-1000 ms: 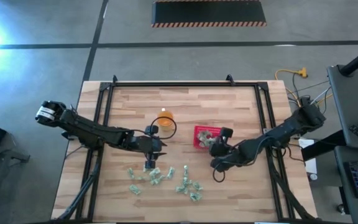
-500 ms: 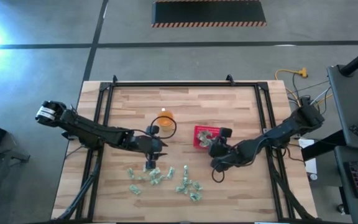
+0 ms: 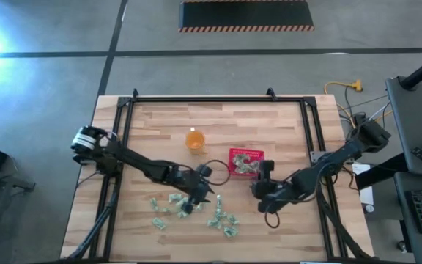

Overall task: Pick and place Stevia / Truvia into bins
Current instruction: Put the stevia packet into the basket

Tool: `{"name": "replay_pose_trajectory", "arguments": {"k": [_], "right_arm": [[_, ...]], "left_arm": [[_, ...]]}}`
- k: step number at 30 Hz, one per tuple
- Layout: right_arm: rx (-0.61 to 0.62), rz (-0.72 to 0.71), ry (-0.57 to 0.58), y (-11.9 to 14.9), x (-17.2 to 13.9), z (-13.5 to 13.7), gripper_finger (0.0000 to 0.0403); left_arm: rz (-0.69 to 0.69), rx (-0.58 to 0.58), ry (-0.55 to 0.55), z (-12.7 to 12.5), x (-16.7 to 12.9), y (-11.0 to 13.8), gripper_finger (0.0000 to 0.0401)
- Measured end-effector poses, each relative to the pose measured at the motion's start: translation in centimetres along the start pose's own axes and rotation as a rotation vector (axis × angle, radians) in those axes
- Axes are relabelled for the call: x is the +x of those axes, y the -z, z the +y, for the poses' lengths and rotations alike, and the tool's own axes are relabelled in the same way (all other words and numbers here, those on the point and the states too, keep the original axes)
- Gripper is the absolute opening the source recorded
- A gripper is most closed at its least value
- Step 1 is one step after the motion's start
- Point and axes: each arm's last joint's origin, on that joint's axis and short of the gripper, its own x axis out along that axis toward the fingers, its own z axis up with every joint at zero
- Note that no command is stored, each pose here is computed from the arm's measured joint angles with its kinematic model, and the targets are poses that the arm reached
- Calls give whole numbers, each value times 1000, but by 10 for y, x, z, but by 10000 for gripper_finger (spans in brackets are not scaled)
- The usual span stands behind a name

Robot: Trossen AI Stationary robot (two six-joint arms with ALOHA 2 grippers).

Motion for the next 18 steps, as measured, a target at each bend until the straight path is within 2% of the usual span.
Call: {"name": "replay_pose_trajectory", "arguments": {"k": [7,18], "right_arm": [[-8,-36,-53,0,-14,5,109],[-2,-39,-71,1,-16,7,96]], "left_arm": [[61,-18,-3,11,31,-2,143],[78,-24,21,13,42,-2,143]]}}
